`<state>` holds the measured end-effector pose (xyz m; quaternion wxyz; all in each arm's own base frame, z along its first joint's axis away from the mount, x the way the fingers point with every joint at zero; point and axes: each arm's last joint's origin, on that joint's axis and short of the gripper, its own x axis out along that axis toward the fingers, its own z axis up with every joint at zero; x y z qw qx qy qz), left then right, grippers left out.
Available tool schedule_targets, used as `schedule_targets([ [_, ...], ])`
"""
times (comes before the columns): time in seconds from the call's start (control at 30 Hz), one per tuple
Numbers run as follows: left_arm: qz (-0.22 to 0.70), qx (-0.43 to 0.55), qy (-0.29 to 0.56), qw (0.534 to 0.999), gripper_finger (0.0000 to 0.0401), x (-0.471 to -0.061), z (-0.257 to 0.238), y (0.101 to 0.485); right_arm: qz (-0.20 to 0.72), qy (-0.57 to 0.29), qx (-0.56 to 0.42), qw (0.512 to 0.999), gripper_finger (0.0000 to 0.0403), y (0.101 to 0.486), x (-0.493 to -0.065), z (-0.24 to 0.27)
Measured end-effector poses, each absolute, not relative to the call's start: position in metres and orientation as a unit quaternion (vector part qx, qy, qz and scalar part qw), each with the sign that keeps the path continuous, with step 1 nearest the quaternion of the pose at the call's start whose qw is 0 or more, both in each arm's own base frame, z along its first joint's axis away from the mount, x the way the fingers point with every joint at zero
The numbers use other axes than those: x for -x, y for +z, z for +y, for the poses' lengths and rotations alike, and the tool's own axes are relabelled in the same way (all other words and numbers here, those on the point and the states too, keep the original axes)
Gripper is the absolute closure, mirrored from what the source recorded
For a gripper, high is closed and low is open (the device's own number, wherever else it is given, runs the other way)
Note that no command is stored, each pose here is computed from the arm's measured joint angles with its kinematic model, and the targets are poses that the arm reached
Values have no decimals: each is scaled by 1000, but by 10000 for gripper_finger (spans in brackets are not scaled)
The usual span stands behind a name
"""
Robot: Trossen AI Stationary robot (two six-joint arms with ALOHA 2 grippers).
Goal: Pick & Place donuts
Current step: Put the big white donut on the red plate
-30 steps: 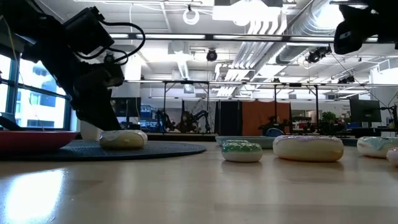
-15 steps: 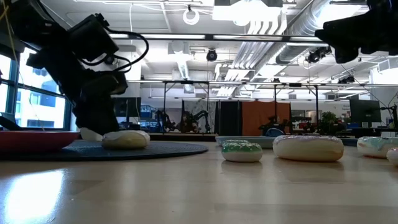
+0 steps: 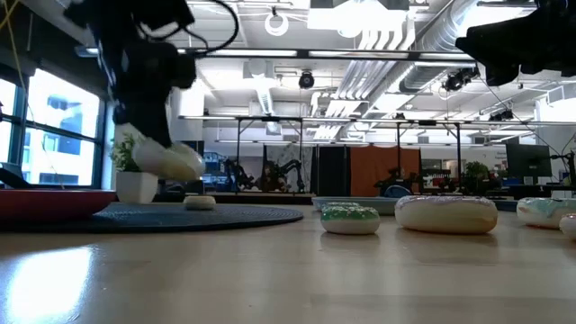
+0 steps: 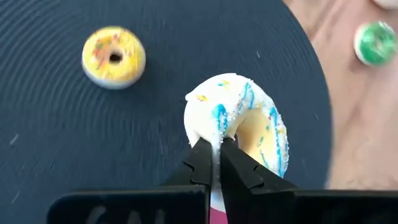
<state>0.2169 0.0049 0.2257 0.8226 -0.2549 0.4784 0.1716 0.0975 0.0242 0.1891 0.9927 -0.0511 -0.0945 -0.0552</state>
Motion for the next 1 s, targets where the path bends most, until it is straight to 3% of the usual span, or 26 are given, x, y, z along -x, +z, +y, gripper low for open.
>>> schedule_targets([
  [0.2,490,253,140,822,392,-197,-5,283,-95,-52,51,993,265,189,-97,24],
  [0.37,486,253,182,817,392,-158,-22,292,-95,-48,39,994,265,189,-98,25],
  [0.57,450,273,226,820,392,-126,-41,259,-91,-46,37,994,265,189,-98,25],
  [0.87,456,329,273,780,391,-117,-48,179,-89,-49,37,994,265,189,-98,25],
  [1.0,459,347,265,774,391,-116,-48,163,-90,-49,37,994,265,189,-98,25],
])
